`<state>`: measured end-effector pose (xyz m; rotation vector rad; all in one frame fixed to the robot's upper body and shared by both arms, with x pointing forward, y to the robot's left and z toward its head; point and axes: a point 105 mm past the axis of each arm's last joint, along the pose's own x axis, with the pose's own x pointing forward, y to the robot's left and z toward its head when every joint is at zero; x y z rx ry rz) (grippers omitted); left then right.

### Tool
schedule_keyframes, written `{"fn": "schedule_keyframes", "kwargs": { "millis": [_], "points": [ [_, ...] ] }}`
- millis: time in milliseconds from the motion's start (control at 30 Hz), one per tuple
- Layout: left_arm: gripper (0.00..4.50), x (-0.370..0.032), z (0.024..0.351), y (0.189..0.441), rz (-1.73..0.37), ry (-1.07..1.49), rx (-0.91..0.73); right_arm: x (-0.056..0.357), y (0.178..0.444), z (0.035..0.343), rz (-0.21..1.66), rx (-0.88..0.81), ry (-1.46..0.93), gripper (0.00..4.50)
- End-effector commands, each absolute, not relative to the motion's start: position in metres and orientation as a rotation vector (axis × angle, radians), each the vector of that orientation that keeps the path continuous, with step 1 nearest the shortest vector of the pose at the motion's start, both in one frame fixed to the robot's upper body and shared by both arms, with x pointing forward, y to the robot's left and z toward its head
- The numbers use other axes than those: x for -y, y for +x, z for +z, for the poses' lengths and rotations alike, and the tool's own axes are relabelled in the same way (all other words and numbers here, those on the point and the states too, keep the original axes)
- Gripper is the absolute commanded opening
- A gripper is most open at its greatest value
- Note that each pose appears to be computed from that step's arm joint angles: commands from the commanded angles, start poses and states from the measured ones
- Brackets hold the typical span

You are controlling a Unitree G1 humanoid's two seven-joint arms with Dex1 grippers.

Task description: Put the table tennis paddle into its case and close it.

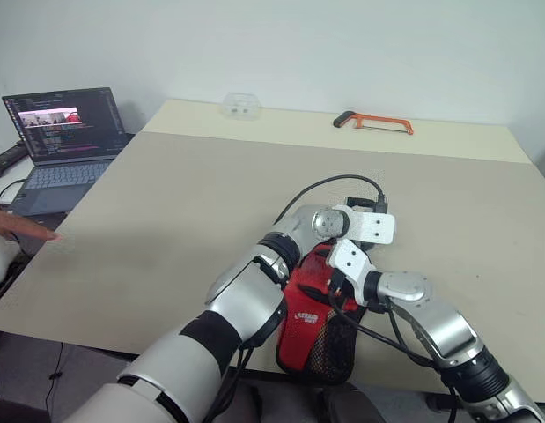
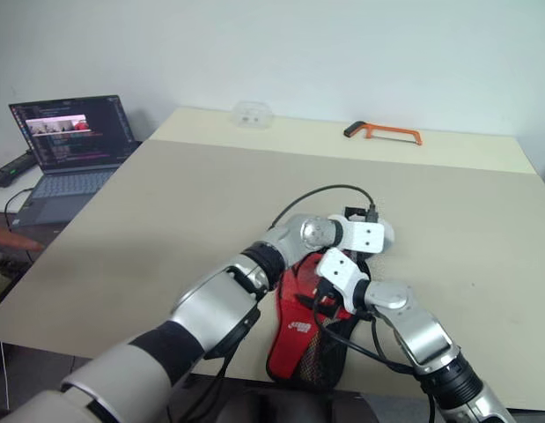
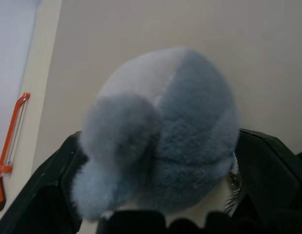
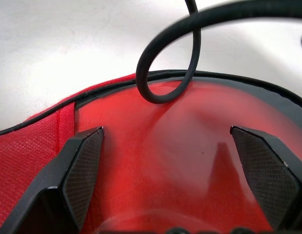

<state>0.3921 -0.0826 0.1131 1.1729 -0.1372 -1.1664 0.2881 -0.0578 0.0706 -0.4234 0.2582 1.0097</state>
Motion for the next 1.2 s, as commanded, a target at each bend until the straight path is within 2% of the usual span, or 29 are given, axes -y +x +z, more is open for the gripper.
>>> {"fn": "schedule_keyframes", "kwargs": {
  "millis": [33,300,467,600,700,767,833,1000,1133,1200],
  "points": [
    [4.47,0.084,0.13,0.391,-1.219,1.13,0.142,0.081,0.274,0.011,1.002,-0.529,-0.455,4.5],
    [4.47,0.059,0.157,0.39,-1.363,0.979,0.132,0.098,0.274,0.018,1.02,-0.566,-0.425,4.5],
    [4.47,0.023,0.182,0.38,-1.515,0.787,0.069,0.11,0.267,0.015,1.048,-0.629,-0.446,4.5],
    [4.47,-0.024,0.199,0.348,-1.61,0.611,-0.007,0.114,0.251,0.029,1.134,-0.657,-0.434,4.5],
    [4.47,-0.054,0.205,0.316,-1.681,0.423,-0.082,0.121,0.255,0.049,1.126,-0.615,-0.485,4.5],
    [4.47,-0.072,0.2,0.293,-1.74,0.294,-0.168,0.123,0.254,0.063,1.138,-0.588,-0.533,4.5],
    [4.47,-0.081,0.191,0.284,-1.726,0.272,-0.216,0.122,0.25,0.078,1.162,-0.559,-0.538,4.5],
    [4.47,-0.065,0.156,0.297,-1.525,0.244,-0.226,0.121,0.249,0.141,1.191,-0.423,-0.424,4.5],
    [4.47,-0.047,0.123,0.306,-1.371,0.195,-0.222,0.146,0.275,0.192,1.05,-0.274,-0.383,4.5],
    [4.47,-0.041,0.115,0.31,-1.319,0.181,-0.203,0.159,0.287,0.205,0.964,-0.249,-0.378,4.5]
  ]
}}
